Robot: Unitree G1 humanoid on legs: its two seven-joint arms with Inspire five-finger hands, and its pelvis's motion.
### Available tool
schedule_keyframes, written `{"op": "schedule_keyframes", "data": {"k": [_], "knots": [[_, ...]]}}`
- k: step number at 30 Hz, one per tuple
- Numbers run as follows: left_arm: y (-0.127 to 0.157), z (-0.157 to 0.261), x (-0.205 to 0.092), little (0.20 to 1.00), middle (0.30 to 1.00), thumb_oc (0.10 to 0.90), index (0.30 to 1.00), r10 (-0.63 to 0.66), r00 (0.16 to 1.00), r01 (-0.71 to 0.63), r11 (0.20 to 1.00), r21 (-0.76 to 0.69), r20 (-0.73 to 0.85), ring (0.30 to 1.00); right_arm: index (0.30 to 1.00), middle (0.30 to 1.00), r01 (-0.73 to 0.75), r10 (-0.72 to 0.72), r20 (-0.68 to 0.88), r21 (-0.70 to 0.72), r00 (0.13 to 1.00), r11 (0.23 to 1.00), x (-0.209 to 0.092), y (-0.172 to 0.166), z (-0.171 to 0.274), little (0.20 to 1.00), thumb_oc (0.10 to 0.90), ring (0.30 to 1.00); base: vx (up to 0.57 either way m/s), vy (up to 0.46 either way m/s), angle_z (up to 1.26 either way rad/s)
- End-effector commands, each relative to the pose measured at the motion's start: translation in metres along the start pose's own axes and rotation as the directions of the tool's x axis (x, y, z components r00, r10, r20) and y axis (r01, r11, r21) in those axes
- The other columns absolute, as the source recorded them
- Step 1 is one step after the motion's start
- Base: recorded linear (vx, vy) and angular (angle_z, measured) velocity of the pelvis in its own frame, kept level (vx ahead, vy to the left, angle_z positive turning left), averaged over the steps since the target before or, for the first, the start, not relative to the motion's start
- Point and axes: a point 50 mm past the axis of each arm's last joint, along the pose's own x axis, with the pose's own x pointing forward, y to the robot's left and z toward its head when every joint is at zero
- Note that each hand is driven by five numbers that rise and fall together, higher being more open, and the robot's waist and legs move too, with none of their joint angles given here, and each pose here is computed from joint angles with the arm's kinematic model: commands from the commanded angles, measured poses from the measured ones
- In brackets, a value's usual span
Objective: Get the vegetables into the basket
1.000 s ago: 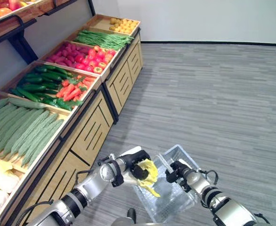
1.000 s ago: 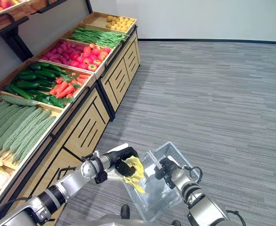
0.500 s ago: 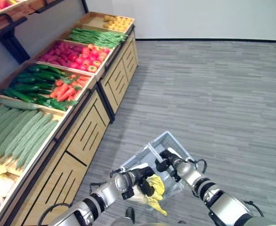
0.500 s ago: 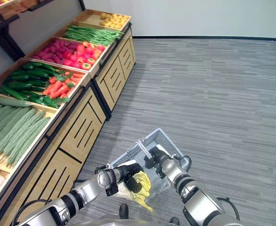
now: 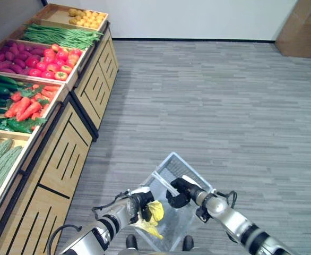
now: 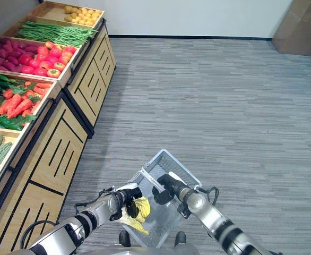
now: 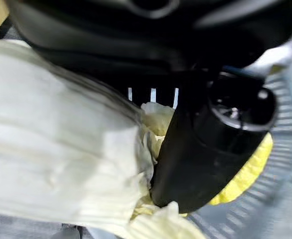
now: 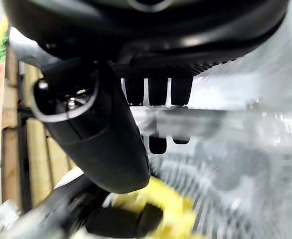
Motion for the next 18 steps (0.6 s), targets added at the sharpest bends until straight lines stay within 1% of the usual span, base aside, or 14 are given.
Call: {"op": "schedule_keyframes", "data": {"k": [1,6,7,8,18], "knots": [[0.054,0.014,0.002,0.300,0.300,0.400,0.300,0.128,0.992,-0.130,0.984,0.123,0.024,0.300,0.300,0.300,-0.024,0.004,0.388,0.047,0.921,0.999,-0.003,-0.017,0.083,0.300,0.400,0.300,0.01,-0.004,-0.07],[0.054,0.015,0.002,0.300,0.300,0.400,0.300,0.132,0.991,-0.135,0.985,0.109,0.034,0.300,0.300,0.300,-0.068,0.028,0.388,0.088,0.921,0.994,-0.006,-0.011,0.076,0.300,0.400,0.300,0.01,0.003,-0.07],[0.054,0.015,0.002,0.316,0.316,0.412,0.316,0.131,0.991,-0.134,0.985,0.111,0.035,0.316,0.300,0.300,-0.071,0.036,0.386,0.079,0.922,0.994,-0.006,-0.010,0.077,0.300,0.400,0.300,0.00,0.000,0.00],[0.053,0.017,0.002,1.000,1.000,0.900,1.000,0.129,0.991,-0.132,0.985,0.107,0.040,1.000,0.300,0.300,-0.090,0.053,0.390,0.076,0.919,0.993,-0.005,-0.006,0.078,0.300,0.400,0.300,0.00,0.000,0.00],[0.048,0.016,0.003,1.000,1.000,0.900,1.000,0.119,0.992,-0.122,0.988,0.099,0.036,1.000,0.300,0.300,-0.110,0.075,0.401,0.066,0.913,0.992,-0.004,-0.001,0.082,0.300,0.400,0.300,0.00,0.000,0.00]]}}
